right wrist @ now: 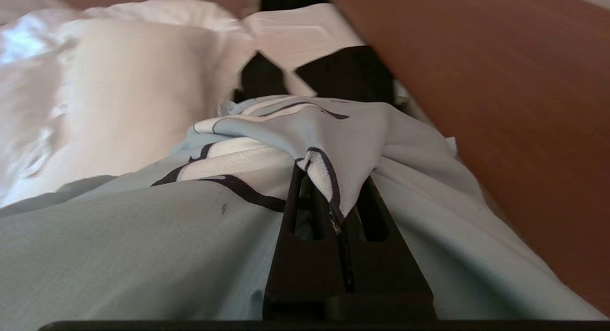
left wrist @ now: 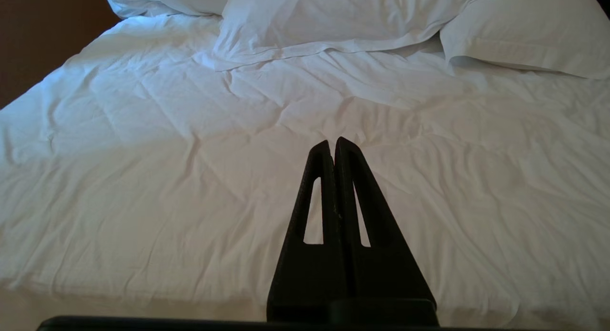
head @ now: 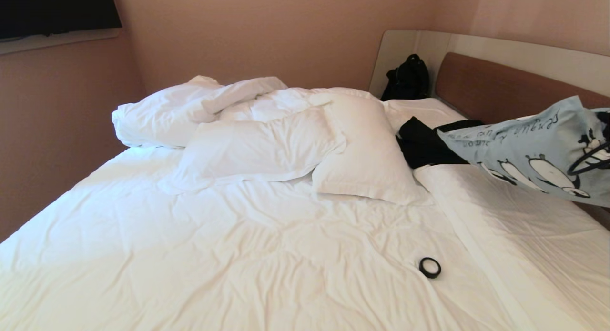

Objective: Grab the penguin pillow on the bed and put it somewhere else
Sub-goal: Place the pillow at the bedside

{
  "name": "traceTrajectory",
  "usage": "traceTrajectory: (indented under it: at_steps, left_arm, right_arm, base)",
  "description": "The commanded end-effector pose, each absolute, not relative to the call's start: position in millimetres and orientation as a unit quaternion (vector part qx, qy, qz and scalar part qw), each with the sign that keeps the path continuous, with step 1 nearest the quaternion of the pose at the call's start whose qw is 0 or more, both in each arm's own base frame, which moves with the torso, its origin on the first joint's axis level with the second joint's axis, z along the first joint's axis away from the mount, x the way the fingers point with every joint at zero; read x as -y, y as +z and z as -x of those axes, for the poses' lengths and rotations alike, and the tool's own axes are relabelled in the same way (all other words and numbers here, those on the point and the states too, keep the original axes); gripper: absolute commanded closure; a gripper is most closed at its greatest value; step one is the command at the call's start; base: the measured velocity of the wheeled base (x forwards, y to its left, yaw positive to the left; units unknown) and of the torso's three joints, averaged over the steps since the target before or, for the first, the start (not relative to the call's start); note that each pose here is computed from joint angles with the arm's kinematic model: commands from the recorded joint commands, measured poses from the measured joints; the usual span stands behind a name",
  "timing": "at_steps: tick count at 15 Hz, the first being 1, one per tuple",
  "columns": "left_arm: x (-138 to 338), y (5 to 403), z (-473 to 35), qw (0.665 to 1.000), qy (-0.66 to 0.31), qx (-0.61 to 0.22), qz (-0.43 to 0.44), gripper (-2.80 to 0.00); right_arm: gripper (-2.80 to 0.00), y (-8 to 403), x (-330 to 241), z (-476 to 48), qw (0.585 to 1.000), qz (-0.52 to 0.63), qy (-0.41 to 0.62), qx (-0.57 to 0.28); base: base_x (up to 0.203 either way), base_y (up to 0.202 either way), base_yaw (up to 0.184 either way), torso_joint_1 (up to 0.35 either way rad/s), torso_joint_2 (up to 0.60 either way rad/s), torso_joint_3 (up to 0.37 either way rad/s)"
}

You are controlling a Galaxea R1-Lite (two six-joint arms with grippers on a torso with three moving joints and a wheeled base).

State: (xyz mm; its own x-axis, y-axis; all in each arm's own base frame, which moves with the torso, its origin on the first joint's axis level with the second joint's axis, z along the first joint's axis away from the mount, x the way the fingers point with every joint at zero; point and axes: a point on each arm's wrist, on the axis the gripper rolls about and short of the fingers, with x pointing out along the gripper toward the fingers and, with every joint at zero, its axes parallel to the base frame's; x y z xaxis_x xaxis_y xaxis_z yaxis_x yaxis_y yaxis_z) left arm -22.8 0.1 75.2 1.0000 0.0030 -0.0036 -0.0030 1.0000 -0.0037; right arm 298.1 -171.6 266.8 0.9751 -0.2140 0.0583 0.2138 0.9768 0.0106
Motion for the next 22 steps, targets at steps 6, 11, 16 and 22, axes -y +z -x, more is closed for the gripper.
traceTrajectory:
  at_steps: [6,11,16,22]
  left_arm:
    - [-0.1,74.7,22.7,1.000,0.002,-0.002,0.002,0.00]
    - [-0.1,74.7,22.7,1.000,0.002,-0.002,0.002,0.00]
    - [-0.1,74.7,22.7,1.000,0.002,-0.002,0.002,0.00]
    - [-0.1,74.7,22.7,1.000,0.002,-0.002,0.002,0.00]
  right_arm:
    - [0.00,232.2,212.5,-325.9,0.992,-0.043,-0.118,0.001]
    - [0.00,235.4,216.6,-334.8,0.995,-0.054,-0.078,0.012]
    - [0.00,239.4,223.6,-337.8,0.998,0.062,-0.021,0.015]
    - [0.00,177.9,298.9,-305.5,0.990,0.117,-0.061,-0.056]
  base:
    - [0.000,0.000,0.000,0.000,0.00,0.000]
    - [0.000,0.000,0.000,0.000,0.00,0.000]
    - [0.000,0.000,0.000,0.000,0.00,0.000]
    - [0.000,0.000,0.000,0.000,0.00,0.000]
